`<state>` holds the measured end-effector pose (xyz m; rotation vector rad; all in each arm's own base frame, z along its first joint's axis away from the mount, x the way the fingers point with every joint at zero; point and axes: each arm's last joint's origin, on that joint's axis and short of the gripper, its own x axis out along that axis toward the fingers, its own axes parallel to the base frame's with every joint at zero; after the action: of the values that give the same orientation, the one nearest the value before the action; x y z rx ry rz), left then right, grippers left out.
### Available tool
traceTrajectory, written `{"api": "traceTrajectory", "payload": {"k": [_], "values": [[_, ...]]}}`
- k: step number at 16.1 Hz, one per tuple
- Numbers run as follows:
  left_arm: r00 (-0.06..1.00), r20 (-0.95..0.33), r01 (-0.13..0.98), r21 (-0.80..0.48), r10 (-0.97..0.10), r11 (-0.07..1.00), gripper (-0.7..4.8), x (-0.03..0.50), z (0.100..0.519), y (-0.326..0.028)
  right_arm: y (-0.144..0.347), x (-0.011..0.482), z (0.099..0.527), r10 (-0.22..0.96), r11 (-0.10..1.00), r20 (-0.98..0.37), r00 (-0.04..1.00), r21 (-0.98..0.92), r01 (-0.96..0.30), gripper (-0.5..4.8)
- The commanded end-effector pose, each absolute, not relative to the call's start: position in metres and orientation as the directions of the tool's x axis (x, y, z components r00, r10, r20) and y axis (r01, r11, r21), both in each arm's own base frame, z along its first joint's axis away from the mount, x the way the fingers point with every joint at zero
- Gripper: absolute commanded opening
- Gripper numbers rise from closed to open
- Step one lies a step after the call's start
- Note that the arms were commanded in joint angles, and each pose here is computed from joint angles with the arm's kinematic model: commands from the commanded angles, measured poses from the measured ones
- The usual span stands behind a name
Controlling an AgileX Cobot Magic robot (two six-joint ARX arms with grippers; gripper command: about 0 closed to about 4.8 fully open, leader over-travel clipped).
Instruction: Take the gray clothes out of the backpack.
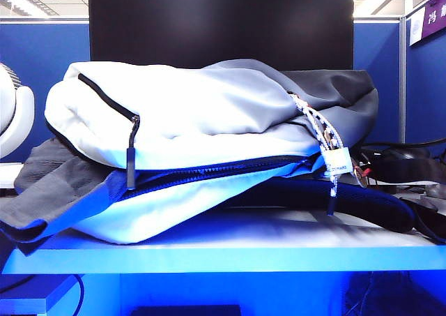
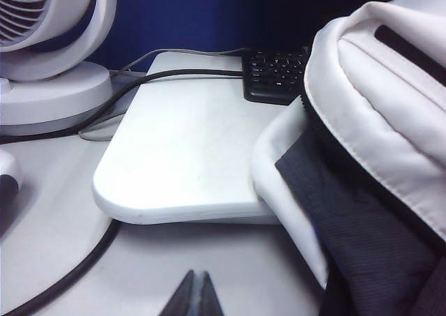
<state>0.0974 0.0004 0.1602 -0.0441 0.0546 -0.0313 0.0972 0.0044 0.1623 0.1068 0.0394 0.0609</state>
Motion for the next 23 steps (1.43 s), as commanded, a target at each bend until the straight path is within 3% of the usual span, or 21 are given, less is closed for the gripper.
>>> {"api": "traceTrajectory", "payload": {"k": [1, 3, 6, 7, 9, 13, 15, 18, 20, 23], "values": [[0.999, -0.039, 0.035, -0.039, -0.037, 0.999, -0.03, 0.097, 0.162, 0.000, 0.004, 0.097, 0.163, 0.062, 0.992, -0.021, 0.998, 0.108, -0.059, -0.05], [0.999, -0.039, 0.036, -0.039, -0.037, 0.999, -0.03, 0.097, 0.162, 0.000, 0.005, 0.097, 0.163, 0.069, 0.992, -0.022, 0.997, 0.109, -0.067, -0.04], [0.993, -0.036, 0.110, -0.079, -0.113, 0.991, -0.03, 0.097, 0.162, -0.002, 0.011, 0.096, 0.169, 0.280, 0.934, 0.047, 0.959, 0.218, -0.284, 0.01], [0.982, -0.036, 0.177, -0.127, -0.183, 0.976, -0.03, 0.097, 0.162, -0.004, 0.013, 0.093, 0.184, 0.375, 0.857, 0.188, 0.908, 0.302, -0.417, 0.01], [0.968, -0.035, 0.241, -0.159, -0.250, 0.957, -0.03, 0.096, 0.162, -0.006, 0.014, 0.085, 0.208, 0.389, 0.770, 0.425, 0.817, 0.336, -0.542, 0.01], [0.957, -0.035, 0.278, -0.180, -0.288, 0.944, -0.03, 0.096, 0.162, -0.007, 0.013, 0.069, 0.256, 0.372, 0.690, 0.578, 0.726, 0.351, -0.633, 0.00], [0.957, -0.035, 0.278, -0.180, -0.288, 0.944, -0.03, 0.096, 0.162, -0.007, 0.014, 0.069, 0.291, 0.405, 0.681, 0.586, 0.702, 0.320, -0.659, 0.00], [0.957, -0.035, 0.279, -0.183, -0.290, 0.943, -0.03, 0.096, 0.162, -0.007, 0.020, 0.098, 0.343, 0.576, 0.639, 0.503, 0.644, 0.215, -0.739, 0.00], [0.957, -0.035, 0.278, -0.183, -0.288, 0.943, -0.03, 0.096, 0.162, -0.007, 0.034, 0.138, 0.364, 0.765, 0.492, 0.367, 0.528, 0.196, -0.848, 0.00], [0.957, -0.029, 0.279, -0.180, -0.288, 0.943, -0.03, 0.096, 0.163, -0.007, 0.086, 0.194, 0.368, 0.894, 0.285, 0.264, 0.361, 0.287, -0.915, 0.00]]}}
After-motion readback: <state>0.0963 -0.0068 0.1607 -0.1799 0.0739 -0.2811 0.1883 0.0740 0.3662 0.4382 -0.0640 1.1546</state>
